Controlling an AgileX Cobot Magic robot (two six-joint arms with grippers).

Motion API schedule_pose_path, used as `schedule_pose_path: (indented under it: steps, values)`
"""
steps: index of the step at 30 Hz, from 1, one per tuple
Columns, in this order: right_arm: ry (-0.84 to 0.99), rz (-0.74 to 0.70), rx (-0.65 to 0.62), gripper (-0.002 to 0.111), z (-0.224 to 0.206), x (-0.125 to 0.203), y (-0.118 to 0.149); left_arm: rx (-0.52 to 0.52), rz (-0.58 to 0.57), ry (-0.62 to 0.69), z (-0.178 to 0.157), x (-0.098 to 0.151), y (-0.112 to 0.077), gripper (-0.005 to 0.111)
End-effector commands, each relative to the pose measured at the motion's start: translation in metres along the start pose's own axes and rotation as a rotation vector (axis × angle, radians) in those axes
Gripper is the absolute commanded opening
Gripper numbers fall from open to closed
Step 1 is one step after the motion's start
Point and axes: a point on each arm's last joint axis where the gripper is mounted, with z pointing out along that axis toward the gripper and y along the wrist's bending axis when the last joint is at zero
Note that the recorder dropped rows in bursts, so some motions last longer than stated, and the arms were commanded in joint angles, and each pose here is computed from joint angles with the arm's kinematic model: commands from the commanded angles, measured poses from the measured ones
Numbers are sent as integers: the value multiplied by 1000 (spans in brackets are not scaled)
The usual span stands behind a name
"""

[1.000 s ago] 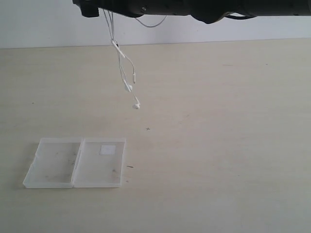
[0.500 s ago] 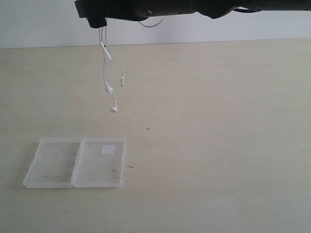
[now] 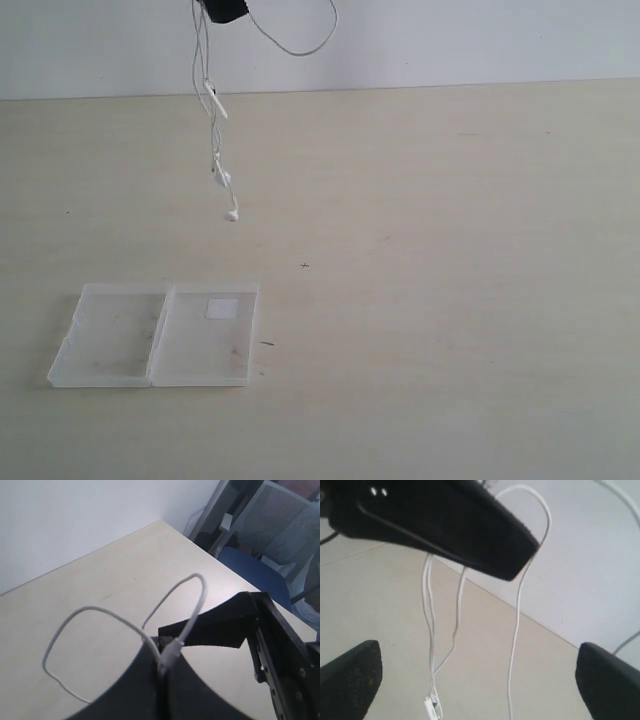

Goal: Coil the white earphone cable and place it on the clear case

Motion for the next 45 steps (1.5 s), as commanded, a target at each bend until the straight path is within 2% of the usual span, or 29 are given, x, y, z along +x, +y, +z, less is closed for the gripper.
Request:
schedule_pose_path:
  steps: [1,8,15,24,38,45]
  values:
    - [38,22,32,105,1,5,-11,20,-13,-8,-2,-2,-3,0]
    - [69,23,66,105,1,8,-23,30,-11,5,-2,-1,-4,0]
    - [-24,-16,63,105,15,7,-23,36,-12,9,-2,-1,-4,0]
    - [-48,44,93,105,34,18,-40,48,-12,20,-2,0,-6,0]
    - [9,13,99,105,23,17,-39,33,-7,7,-2,-1,-4,0]
    - [-2,41,84,105,21,14,-38,103,14,-13,7,1,-1,0]
